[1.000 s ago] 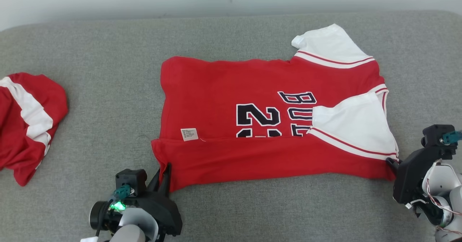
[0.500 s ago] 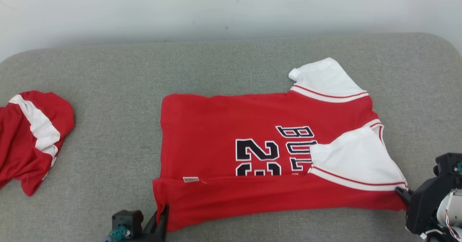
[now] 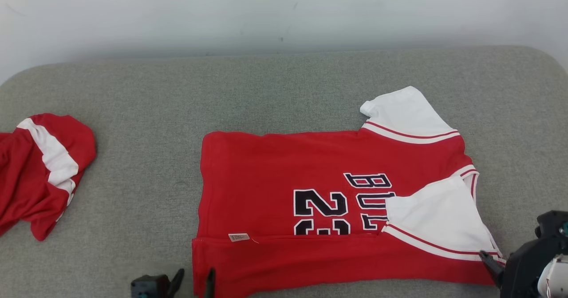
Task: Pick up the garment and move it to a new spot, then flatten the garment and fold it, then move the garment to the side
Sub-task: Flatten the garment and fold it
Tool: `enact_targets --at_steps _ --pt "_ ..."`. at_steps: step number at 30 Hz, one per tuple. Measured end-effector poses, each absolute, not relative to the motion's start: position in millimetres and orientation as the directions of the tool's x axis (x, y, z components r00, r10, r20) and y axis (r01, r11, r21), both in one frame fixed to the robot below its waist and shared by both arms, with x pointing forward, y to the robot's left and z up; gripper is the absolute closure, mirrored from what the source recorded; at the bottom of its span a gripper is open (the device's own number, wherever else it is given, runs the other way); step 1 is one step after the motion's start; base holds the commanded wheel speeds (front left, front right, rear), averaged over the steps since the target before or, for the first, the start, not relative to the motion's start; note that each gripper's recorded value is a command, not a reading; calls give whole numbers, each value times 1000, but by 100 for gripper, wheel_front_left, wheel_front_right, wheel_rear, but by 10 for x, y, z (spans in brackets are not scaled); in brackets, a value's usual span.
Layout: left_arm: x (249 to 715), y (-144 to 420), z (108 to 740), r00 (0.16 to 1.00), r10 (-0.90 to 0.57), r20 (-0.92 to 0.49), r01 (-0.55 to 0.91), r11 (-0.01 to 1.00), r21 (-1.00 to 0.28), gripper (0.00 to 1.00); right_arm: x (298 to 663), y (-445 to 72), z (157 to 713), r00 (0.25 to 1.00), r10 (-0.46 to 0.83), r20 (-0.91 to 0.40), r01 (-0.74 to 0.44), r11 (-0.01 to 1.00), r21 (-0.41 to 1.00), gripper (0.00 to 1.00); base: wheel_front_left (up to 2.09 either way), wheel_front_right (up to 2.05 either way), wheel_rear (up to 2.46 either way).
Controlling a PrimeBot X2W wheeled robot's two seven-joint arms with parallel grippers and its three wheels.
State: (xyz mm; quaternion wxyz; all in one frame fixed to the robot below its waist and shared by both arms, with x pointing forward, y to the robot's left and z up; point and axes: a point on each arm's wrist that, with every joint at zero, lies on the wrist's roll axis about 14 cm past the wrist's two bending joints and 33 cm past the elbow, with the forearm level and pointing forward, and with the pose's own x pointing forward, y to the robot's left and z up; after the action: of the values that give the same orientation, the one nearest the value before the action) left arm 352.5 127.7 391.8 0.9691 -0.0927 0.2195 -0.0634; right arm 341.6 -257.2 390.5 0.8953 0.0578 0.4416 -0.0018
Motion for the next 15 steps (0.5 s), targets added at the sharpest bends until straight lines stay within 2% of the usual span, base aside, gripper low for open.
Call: enact_targets --at_steps 6,9,15 --pt "3658 1431 4064 915 -134 -381 64 980 -190 0 3682 -2566 4137 688 41 -725 24 997 79 0 0 0 0" --pt "3918 1480 4294 931 -150 -332 97 981 -171 0 3970 -2584 4388 746 35 -665 2 998 55 0 0 0 0" --pt "4440 1396 4654 934 -222 -278 185 970 -156 0 4615 -2347 4825 827 109 -551 -48 991 124 0 0 0 0"
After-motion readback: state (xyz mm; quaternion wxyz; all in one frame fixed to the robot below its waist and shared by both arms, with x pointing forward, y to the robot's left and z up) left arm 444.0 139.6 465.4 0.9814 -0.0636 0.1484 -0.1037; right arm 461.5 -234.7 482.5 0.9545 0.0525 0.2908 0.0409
